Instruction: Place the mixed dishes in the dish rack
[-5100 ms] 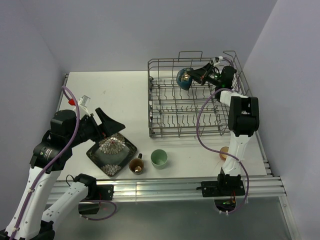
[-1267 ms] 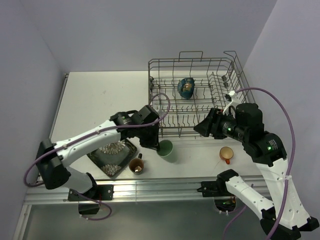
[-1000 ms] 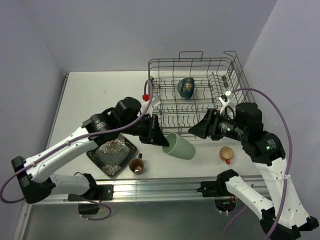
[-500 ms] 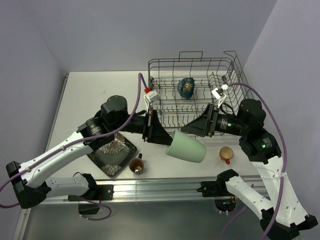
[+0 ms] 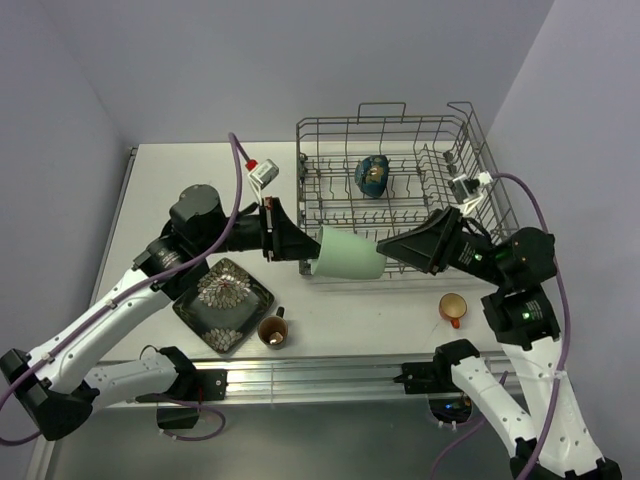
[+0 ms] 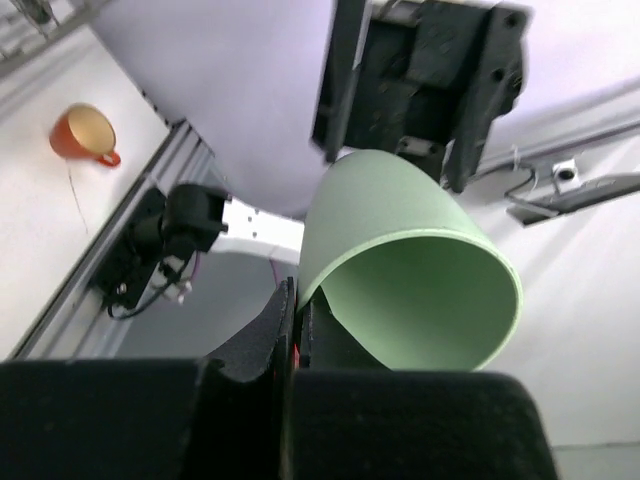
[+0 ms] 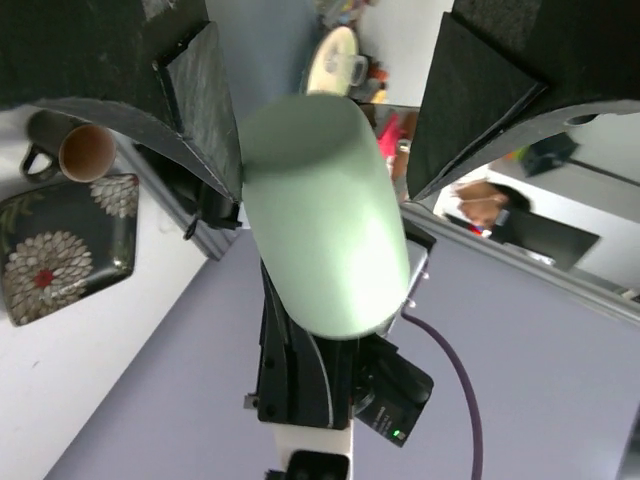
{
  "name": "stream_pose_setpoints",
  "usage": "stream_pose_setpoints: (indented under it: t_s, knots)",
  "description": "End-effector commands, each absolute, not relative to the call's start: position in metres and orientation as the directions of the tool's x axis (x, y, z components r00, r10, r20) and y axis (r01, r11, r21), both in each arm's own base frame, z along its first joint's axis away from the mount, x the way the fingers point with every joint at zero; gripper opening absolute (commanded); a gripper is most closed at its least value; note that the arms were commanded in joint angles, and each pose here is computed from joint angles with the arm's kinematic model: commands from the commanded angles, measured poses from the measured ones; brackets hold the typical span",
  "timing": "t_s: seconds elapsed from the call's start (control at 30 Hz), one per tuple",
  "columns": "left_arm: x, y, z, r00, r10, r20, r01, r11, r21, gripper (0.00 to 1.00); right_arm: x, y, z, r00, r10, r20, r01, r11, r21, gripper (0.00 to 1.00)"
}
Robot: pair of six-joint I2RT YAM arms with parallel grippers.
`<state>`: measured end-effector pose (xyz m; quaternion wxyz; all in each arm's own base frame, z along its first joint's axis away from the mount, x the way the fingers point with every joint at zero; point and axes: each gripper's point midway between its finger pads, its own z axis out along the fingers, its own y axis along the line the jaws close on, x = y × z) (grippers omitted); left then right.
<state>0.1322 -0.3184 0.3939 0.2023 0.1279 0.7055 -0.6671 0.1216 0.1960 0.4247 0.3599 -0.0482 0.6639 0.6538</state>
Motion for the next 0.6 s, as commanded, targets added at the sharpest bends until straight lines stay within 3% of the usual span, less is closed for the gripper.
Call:
stream_pose_setpoints:
  t_s: [0.0,0.13,0.57]
  knots:
    - [0.152,-0.31,0.424,-0.849,-0.216,-0.483,0.492,0.011,-0.87,0.0,0.112,0.199,0.439,-0.755,0.403,-0.517,-0.558,0.019,0.829,0.75]
    - [0.15,-0.313,0.433,-0.854,-0.202,-0.479,0.498,-0.052,-0.865,0.0,0.119,0.198,0.436,-0.724,0.431,-0.538,-0.583,0.033,0.812,0.87]
    - [0.148,-0.315,0.424,-0.888,-0.169,-0.427,0.447,-0.101,-0.889,0.0,0.127,0.2,0.455,-0.722,0.455,-0.521,-0.607,-0.057,0.793,0.86]
